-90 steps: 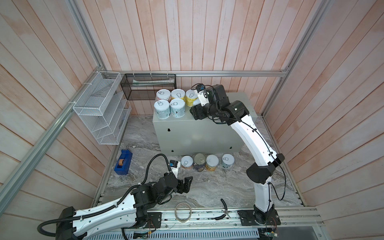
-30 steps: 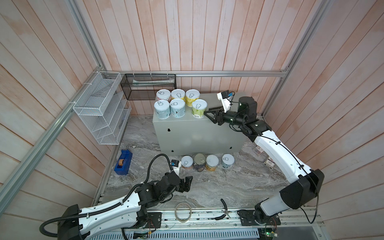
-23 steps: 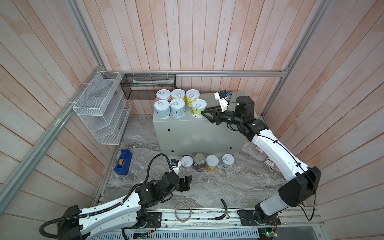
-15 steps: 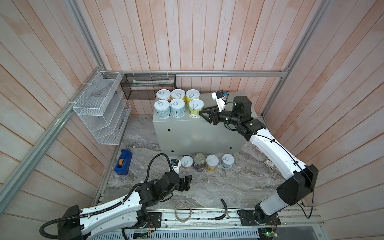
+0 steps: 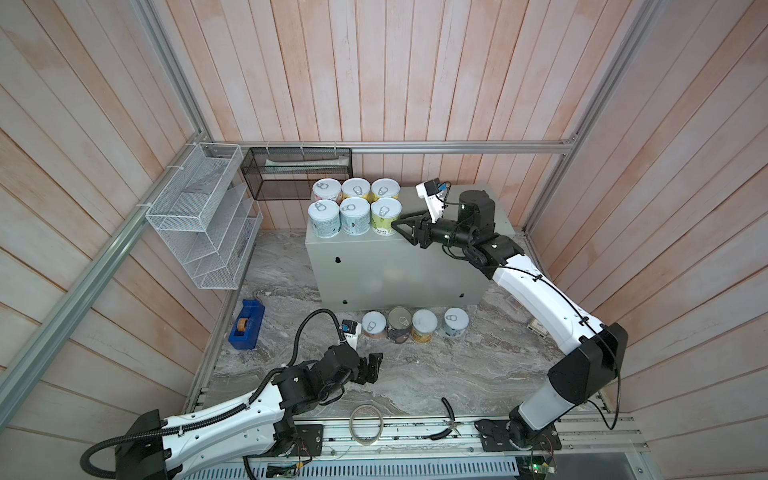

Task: Place and organize the canned foods onto the counter
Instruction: 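Open the right gripper and draw it back from the placed can, then swing the open right gripper down toward the white-lidded floor cans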

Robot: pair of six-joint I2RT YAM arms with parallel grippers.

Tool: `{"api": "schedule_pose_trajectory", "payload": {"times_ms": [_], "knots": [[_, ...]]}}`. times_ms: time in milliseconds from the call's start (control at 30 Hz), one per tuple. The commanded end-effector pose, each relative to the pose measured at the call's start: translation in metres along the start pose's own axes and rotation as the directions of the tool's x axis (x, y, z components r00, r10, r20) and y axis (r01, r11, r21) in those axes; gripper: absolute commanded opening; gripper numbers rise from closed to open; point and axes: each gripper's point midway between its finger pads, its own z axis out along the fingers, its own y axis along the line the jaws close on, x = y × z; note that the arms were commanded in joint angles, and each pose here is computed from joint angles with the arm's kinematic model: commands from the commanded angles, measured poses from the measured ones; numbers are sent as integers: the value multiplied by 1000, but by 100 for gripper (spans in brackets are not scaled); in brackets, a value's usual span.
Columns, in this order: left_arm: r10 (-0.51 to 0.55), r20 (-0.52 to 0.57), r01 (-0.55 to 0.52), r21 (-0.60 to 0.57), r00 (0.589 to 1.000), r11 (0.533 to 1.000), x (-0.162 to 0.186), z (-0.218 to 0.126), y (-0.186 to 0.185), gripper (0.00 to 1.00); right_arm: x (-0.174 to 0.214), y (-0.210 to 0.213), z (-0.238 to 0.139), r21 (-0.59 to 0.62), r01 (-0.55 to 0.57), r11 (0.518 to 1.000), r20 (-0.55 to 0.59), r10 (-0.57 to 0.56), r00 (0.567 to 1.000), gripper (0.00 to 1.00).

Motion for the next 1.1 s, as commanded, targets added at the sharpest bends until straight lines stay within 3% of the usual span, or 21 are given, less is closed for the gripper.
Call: {"api": "schedule_pose_trajectory", "payload": {"times_ms": [0,200,433,800,1067], "knots": [[-14,17,14,6,1000,1000,-2,-1,2,96,-8,4,-1,8,15,1000,20,-15,1000,50],[-27,40,29,-51,999,998,-8,-2,12,100,-19,8,-17,58,43,997,34,-45,998,53],[-32,66,39,-96,997,995,-19,2,21,100,-34,19,-61,167,88,982,88,-104,991,62],[-56,109,64,-68,992,996,-25,1,20,100,-23,27,-111,319,65,946,126,-110,986,70],[-11,69,17,-77,998,997,-37,5,15,100,15,24,-131,424,73,903,31,-95,995,75]]}}
